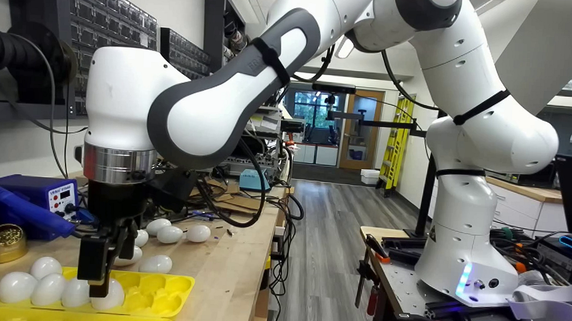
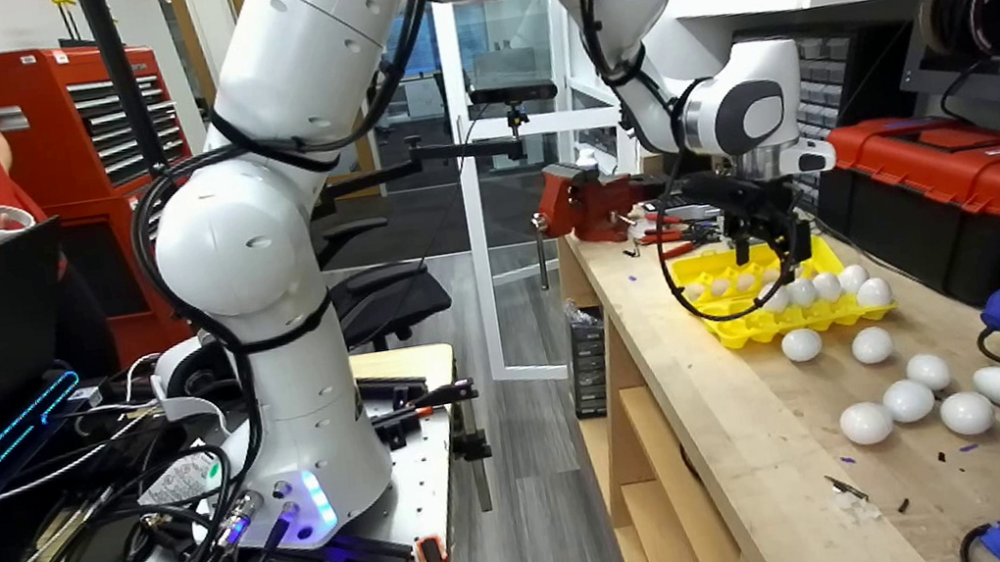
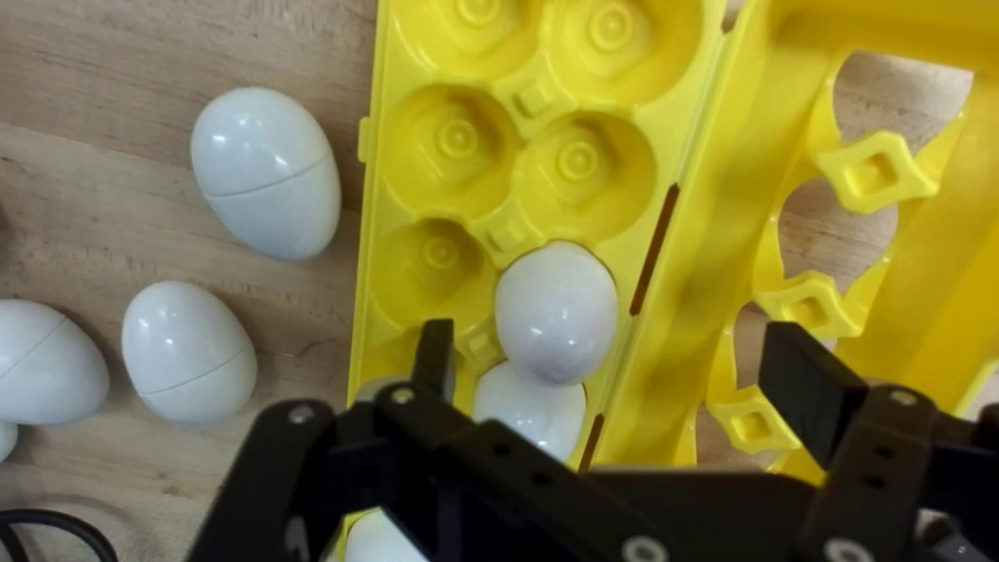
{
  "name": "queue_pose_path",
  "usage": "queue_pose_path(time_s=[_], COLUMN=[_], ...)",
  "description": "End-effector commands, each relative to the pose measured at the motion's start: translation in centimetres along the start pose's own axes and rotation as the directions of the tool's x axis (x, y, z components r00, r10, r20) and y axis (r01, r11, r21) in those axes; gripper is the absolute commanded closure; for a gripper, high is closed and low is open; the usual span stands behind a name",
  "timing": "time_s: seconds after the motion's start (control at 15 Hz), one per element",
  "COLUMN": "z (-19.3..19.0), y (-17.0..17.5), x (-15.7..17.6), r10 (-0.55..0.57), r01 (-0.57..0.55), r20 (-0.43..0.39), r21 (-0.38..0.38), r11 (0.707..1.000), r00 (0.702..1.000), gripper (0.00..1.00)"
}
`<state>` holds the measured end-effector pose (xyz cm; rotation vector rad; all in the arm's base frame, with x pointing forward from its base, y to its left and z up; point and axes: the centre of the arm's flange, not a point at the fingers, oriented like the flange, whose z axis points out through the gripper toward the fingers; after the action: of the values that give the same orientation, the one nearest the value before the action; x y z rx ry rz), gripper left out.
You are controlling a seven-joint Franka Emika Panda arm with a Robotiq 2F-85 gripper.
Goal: Remove one egg from the tray and place it on the counter
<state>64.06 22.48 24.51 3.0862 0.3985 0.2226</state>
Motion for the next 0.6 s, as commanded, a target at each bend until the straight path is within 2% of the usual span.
queue_pose_path(time_s=[0.0, 0.53], z=[1.2, 4.0], y=[-0.4, 0.4], x=[-0.3, 0.4], r10=[-0.011, 0.002], r01=[0.011, -0.002], r20=[-0.003, -0.02], r21=[0.009, -0.002], r11=[1.0, 1.0], r00=[1.0, 1.0], gripper=[0.0, 0.0])
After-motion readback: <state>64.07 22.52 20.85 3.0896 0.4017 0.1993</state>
